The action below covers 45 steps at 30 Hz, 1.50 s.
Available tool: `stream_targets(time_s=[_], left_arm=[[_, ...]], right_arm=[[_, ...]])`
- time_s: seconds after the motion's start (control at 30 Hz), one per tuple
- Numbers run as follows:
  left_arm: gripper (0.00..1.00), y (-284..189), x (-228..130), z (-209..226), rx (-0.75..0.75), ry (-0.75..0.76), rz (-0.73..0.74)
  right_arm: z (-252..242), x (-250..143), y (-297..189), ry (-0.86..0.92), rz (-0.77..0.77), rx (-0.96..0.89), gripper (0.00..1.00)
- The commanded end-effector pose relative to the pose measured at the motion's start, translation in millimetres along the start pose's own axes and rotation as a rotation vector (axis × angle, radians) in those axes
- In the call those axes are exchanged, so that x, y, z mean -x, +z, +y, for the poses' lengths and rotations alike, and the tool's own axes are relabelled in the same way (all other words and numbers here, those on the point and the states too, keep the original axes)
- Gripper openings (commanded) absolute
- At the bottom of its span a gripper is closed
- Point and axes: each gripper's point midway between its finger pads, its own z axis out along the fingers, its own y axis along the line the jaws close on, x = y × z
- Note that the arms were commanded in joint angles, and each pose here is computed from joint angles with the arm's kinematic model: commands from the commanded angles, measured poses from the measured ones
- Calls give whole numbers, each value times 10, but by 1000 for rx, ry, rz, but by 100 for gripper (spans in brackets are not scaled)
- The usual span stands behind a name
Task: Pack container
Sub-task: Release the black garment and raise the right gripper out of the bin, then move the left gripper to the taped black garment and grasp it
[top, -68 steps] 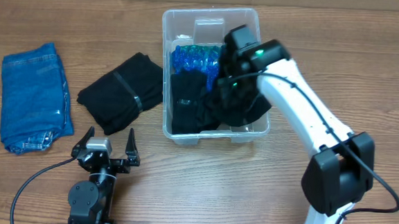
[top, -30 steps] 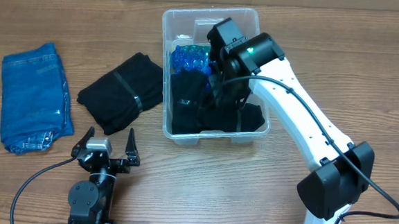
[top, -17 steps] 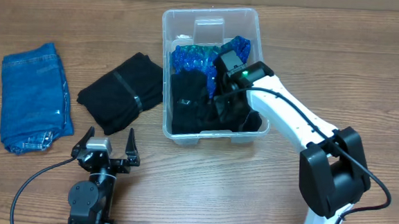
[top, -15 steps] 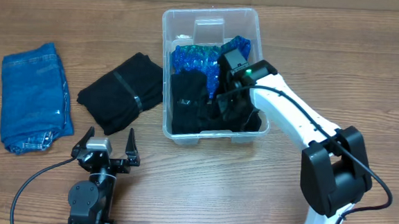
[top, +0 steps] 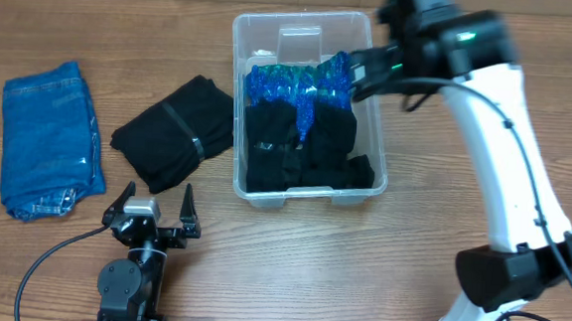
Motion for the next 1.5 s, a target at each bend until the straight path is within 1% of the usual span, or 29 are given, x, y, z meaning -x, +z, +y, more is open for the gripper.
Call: stream_targets(time_s=[0.0, 0.07, 0.17, 0.3, 0.4, 0.47, 0.53, 0.6, 0.63, 0.67, 0.7, 0.8, 0.87, 0.97, 1.07, 1.13, 1.23, 1.33, 1.37, 1.43, 1.47], left_arm=[[100, 2, -6, -3, -4, 26, -1], [100, 2, -6, -4, -4, 26, -1], [100, 2, -6, -3, -4, 26, -1], [100, 2, -7, -3, -4, 26, -1], [100, 2, 14, 30, 15, 29, -10], [100, -5, 136, -66, -37, 27, -56], [100, -54, 257, -185, -101, 29, -59], [100, -159, 509, -207, -101, 40, -57], [100, -225, 674, -206, -91, 78, -57], [100, -289, 873, -151, -47, 118, -49], [100, -339, 1127, -52, 24, 152, -18], [100, -285, 1481, -10, 69, 193, 82], [100, -91, 1688, -33, 62, 245, 235], [100, 263, 1776, -56, 40, 295, 519], [100, 517, 1713, -60, 25, 297, 783], [100, 795, 1673, -55, 23, 302, 890], [100, 1152, 1457, 27, 47, 338, 985], [100, 1376, 1179, 238, 133, 415, 1071], [100, 1406, 1121, 263, 136, 433, 1090], [100, 1510, 933, 314, 92, 509, 1146], [100, 1583, 842, 351, 87, 520, 1162]], right_arm=[[-810, 79, -165, 163, -36, -109, 100], [-1269, 56, -213, 261, -42, -155, 100], [-1769, -20, -296, 371, -51, -206, 100], [-2227, -143, -395, 474, -59, -254, 100], [-2434, -217, -448, 522, -63, -276, 100], [-2497, -242, -465, 537, -64, -283, 100], [-2516, -250, -472, 542, -65, -285, 100], [-2515, -250, -470, 542, -64, -285, 100], [-2515, -250, -470, 542, -64, -285, 100], [-2515, -250, -470, 542, -64, -285, 100], [-2515, -250, -470, 542, -64, -285, 100], [-2515, -250, -470, 542, -64, -285, 100], [-2517, -251, -471, 542, -64, -285, 100], [-2517, -251, -471, 542, -64, -285, 100], [-2515, -250, -470, 542, -64, -285, 100], [-2515, -250, -470, 542, -64, -285, 100], [-2515, -250, -470, 542, -64, -285, 100], [-2517, -251, -471, 542, -64, -285, 100], [-2517, -251, -471, 542, -64, -285, 100], [-2517, -251, -471, 542, -64, -285, 100], [-2515, -250, -470, 542, -64, -285, 100]])
